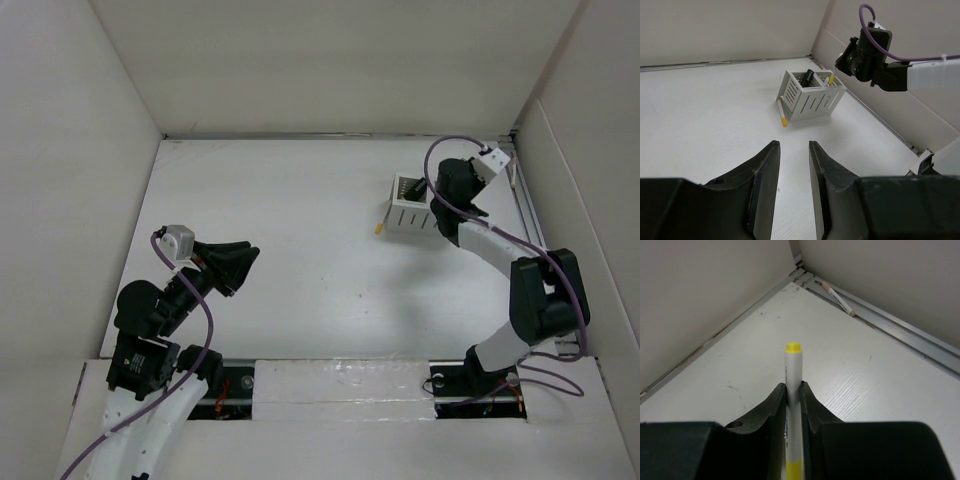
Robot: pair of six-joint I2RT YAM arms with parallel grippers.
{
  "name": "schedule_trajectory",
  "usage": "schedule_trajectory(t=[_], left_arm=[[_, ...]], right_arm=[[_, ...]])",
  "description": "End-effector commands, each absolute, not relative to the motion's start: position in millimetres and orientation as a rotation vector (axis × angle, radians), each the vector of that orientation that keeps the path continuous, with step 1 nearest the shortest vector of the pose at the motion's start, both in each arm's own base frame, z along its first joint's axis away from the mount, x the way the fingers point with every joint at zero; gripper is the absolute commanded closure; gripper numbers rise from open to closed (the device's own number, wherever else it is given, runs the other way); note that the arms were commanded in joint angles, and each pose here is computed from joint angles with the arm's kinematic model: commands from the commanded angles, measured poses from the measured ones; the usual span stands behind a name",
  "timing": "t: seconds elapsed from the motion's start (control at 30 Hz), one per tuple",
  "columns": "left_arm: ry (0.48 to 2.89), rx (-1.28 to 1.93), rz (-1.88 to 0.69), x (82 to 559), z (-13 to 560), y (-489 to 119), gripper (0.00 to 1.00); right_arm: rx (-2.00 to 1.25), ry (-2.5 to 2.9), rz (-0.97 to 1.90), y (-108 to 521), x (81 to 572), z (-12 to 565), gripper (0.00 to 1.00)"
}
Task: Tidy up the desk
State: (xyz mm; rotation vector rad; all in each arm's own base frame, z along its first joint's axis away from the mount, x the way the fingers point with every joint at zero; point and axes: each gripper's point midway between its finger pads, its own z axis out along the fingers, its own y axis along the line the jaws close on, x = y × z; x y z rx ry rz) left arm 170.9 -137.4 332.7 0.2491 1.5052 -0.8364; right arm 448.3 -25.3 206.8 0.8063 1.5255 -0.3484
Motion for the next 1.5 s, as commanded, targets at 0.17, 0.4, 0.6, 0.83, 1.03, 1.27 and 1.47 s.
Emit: schedule_trajectory(t=[0.17,0.4,0.6,0.83,1.03,1.27,1.47], left_arm=[[1.436,0.261,-0.849,166.7,350.4,-137.6,0.74],[1.428,0.266,-0.852,164.7,351.4,-137.7,0.74],[1.422,0.261,-0.848,163.9,353.2,-136.4,0.74],[1.415,0.252,-0.844,163.3,354.1,-134.8,0.74],[1.428,0.26,-0.848,164.9,352.1,-136.8,0.74],[1.417,0.258,-0.844,164.0,353.9,-135.7,0.74],[1.427,0.261,-0.85,164.7,352.4,-137.0,0.74]], right_arm=[[0.811,1.466,-0.366,-4.6,458.4,219.2,1.0],[0.816,1.498,-0.412,13.0,447.1,210.1,0.6],[0.742,1.489,-0.197,55.5,429.6,251.6,0.44],[0.378,1.703,0.13,199.5,407.6,225.2,1.0],[0.281,1.907,0.079,253.8,434.6,156.4,0.83],[0.461,2.024,0.06,203.4,475.9,112.1,0.64],[0.531,2.07,-0.009,158.1,470.6,88.1,0.64]])
